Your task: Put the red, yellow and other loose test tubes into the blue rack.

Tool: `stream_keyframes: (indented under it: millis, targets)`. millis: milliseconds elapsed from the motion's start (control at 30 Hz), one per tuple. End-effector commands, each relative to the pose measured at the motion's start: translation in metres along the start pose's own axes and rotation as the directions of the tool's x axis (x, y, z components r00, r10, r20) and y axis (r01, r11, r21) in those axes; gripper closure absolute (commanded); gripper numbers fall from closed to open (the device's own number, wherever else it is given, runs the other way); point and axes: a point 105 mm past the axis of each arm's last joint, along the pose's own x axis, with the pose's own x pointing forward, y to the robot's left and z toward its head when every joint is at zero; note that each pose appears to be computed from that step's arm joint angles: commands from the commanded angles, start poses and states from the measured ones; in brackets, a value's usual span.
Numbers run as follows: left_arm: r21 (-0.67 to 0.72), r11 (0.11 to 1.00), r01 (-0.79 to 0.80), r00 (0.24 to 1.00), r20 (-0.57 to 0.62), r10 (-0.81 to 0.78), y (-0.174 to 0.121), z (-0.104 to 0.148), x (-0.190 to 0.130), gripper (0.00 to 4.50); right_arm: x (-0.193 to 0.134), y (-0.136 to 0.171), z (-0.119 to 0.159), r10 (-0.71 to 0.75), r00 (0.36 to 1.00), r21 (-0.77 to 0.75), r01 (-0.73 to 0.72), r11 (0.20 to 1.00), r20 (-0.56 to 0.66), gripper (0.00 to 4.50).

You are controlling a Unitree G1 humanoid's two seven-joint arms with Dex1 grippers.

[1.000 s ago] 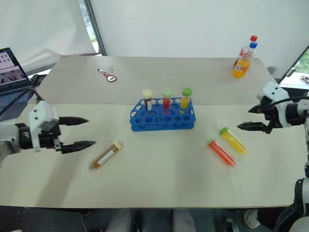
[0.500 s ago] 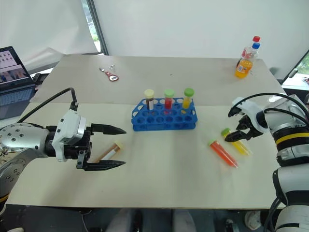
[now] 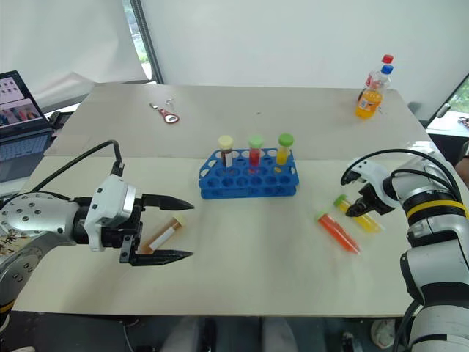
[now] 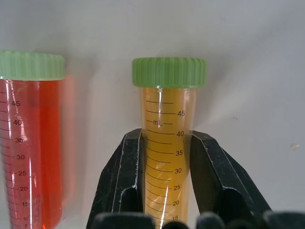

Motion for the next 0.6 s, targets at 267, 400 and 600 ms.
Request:
stream_keyframes:
  millis: [267,400,600]
  targets:
    - [0.045,0.986,-0.163,0.985,0.058,0.16,0.025,-0.003,-0.023,0.0,-0.091,0.045,0.075,0.067,0.782,-0.241,0.109,0.964,0.62,3.55]
    - [0.035,0.985,-0.168,0.98,0.115,0.163,0.03,0.002,-0.021,0.0,-0.084,0.074,0.102,0.032,0.526,-0.18,0.233,0.956,0.85,3.55]
    - [-0.026,0.989,-0.146,0.977,0.151,0.148,0.033,0.008,-0.019,0.0,-0.056,0.076,0.124,-0.148,0.294,0.063,0.281,0.958,0.944,3.55]
